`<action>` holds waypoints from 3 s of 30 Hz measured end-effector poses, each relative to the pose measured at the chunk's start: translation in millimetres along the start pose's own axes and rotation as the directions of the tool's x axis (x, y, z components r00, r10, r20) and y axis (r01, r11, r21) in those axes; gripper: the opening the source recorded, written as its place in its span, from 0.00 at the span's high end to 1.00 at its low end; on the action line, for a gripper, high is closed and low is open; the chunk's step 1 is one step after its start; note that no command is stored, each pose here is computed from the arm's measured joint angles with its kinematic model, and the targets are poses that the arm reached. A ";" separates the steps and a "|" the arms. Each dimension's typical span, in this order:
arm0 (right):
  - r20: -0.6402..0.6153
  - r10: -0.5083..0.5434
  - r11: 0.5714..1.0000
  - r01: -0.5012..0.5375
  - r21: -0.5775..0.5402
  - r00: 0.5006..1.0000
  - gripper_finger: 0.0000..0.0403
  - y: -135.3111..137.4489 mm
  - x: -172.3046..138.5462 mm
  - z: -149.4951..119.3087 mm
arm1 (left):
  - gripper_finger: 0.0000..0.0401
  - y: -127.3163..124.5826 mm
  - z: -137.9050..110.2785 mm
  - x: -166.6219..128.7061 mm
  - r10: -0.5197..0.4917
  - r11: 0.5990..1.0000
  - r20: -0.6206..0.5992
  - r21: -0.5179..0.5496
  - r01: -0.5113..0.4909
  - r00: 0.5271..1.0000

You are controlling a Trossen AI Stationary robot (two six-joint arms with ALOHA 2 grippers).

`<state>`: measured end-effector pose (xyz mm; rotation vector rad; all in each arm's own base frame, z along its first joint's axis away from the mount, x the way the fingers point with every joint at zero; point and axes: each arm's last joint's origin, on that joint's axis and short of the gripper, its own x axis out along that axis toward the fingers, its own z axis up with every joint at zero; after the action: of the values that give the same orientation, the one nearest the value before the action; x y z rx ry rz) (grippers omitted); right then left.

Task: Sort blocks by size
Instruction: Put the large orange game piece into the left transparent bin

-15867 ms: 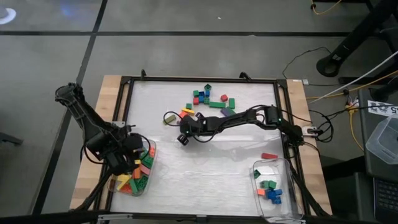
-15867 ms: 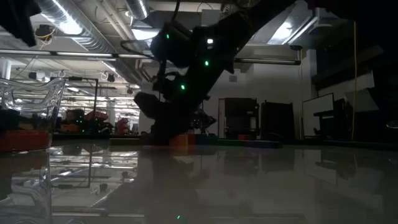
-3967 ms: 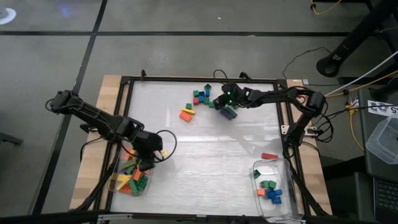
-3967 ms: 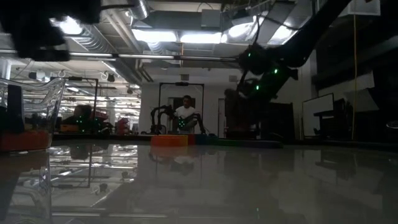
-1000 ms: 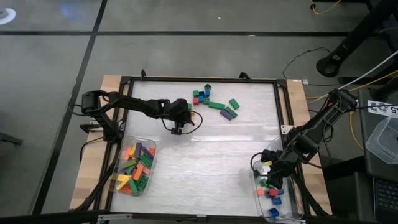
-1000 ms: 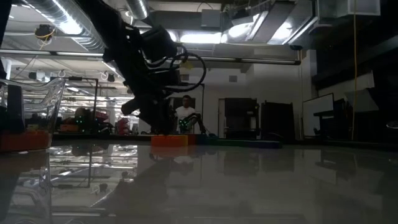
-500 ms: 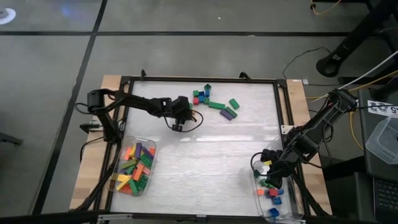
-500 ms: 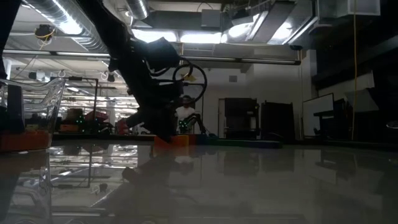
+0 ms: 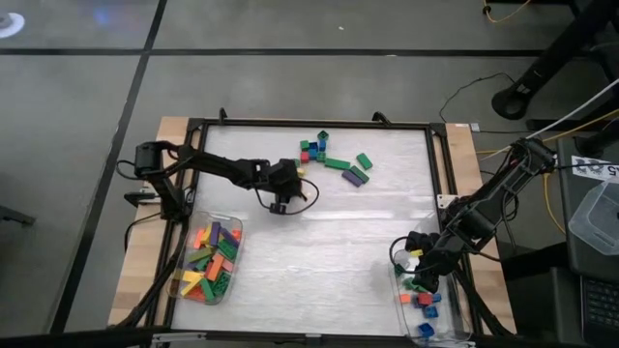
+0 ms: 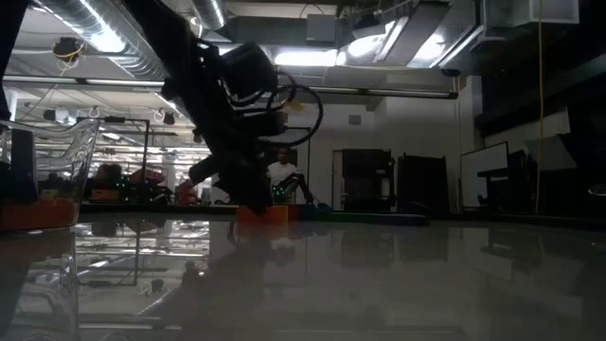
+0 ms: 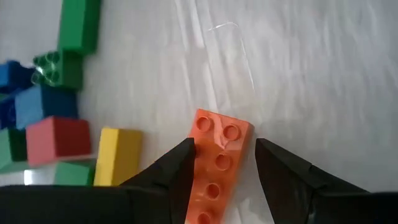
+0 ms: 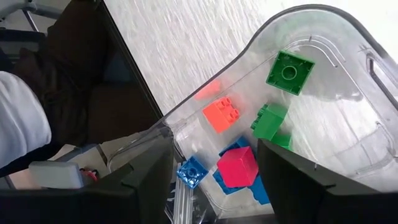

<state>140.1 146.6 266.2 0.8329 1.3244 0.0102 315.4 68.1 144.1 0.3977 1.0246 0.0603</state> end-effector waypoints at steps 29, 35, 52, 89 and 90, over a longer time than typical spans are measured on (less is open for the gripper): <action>0.036 -0.005 1.000 0.005 0.000 0.999 0.43 -0.1 -0.1 1.1 | 0.61 15.3 -10.7 -2.1 -0.105 0.994 -0.010 -0.018 0.105 0.994; 0.036 -0.005 1.000 0.005 0.000 0.999 0.43 -0.1 -0.1 1.1 | 0.61 12.4 -13.6 -3.1 -0.157 0.986 -0.032 -0.063 0.155 0.987; 0.036 -0.006 1.000 0.006 0.000 0.999 0.43 -0.1 0.0 1.1 | 0.61 7.3 -7.2 -2.5 -0.128 0.959 -0.004 -0.257 0.123 0.992; 0.255 -0.051 0.986 0.089 -0.138 0.965 0.43 -1.7 -1.0 7.8 | 0.69 0.3 13.6 -54.6 -0.071 0.958 0.119 -0.267 0.101 0.990; 0.271 -0.055 0.986 0.095 -0.140 0.961 0.43 -2.0 -1.3 9.0 | 0.69 0.8 17.1 -66.1 -0.057 0.958 0.160 -0.268 0.099 0.985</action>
<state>146.5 139.8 266.3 0.6299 1.0856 -0.0590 295.2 48.4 206.3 0.1053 0.8664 0.0989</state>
